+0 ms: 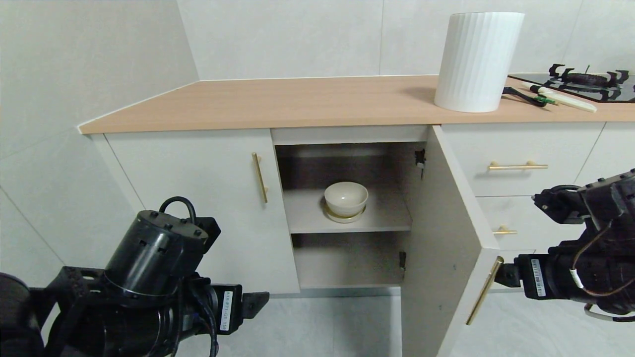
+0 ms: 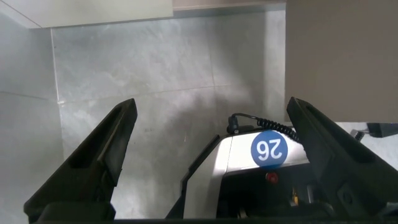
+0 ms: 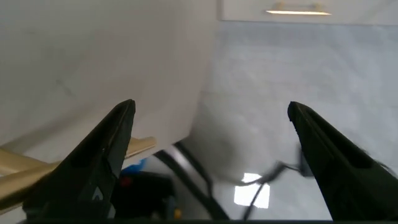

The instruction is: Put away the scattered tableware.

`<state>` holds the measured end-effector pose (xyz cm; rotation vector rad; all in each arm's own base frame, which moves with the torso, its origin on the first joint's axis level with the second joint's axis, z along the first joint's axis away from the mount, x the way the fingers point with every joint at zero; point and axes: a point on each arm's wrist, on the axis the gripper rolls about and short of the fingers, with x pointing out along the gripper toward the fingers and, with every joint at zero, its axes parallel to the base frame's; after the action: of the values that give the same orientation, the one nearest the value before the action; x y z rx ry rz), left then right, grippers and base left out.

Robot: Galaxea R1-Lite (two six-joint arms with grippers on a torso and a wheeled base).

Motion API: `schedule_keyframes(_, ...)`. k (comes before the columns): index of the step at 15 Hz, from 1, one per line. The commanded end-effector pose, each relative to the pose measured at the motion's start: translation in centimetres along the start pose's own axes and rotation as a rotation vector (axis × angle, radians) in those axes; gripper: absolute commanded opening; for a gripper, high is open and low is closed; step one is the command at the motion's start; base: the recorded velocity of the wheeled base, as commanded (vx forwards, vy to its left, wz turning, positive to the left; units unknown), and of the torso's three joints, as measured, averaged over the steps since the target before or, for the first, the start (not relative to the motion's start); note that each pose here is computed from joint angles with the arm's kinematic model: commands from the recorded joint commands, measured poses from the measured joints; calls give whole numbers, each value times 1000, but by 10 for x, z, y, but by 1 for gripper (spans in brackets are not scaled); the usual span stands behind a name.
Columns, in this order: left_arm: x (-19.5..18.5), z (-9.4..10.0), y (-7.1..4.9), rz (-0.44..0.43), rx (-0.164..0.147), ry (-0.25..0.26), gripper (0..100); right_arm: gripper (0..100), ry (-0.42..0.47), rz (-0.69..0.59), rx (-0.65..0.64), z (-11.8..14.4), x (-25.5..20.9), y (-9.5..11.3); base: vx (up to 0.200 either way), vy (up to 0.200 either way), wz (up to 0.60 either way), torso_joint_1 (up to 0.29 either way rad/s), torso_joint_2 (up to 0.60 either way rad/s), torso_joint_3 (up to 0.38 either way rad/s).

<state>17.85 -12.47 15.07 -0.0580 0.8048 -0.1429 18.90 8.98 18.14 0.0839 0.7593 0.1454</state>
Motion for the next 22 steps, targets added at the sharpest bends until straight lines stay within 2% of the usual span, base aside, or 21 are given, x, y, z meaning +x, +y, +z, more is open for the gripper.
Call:
schedule_keyframes(1,0,0,0,0,-1,-1,100,100,23,27,1,-4,14,13,0,0,0,0,0,0)
schedule_keyframes(3,-1,1,0,-1,-2,-3,100,100,11,68,45,-5,29,27,0,0,0,0,0,0)
schedule_keyframes(8,-3,3,0,-8,-10,-15,100,100,-30,135,47,4,49,41,0,0,0,0,0,0)
schedule_keyframes(11,-5,3,1,-7,-13,-19,100,100,-31,210,-96,31,58,57,0,0,0,0,0,0)
schedule_keyframes(14,-5,3,2,-4,-12,-20,100,100,-3,217,-109,49,74,70,0,0,0,0,0,0)
schedule_keyframes(16,-4,4,2,-2,-15,-22,100,100,6,219,-107,49,82,72,0,0,0,0,0,0)
schedule_keyframes(18,-6,10,3,0,-39,-46,100,100,-2,226,-96,46,102,76,0,0,0,0,0,0)
schedule_keyframes(22,-6,10,3,-1,-37,-44,100,100,-23,227,-24,44,126,80,0,0,0,0,0,0)
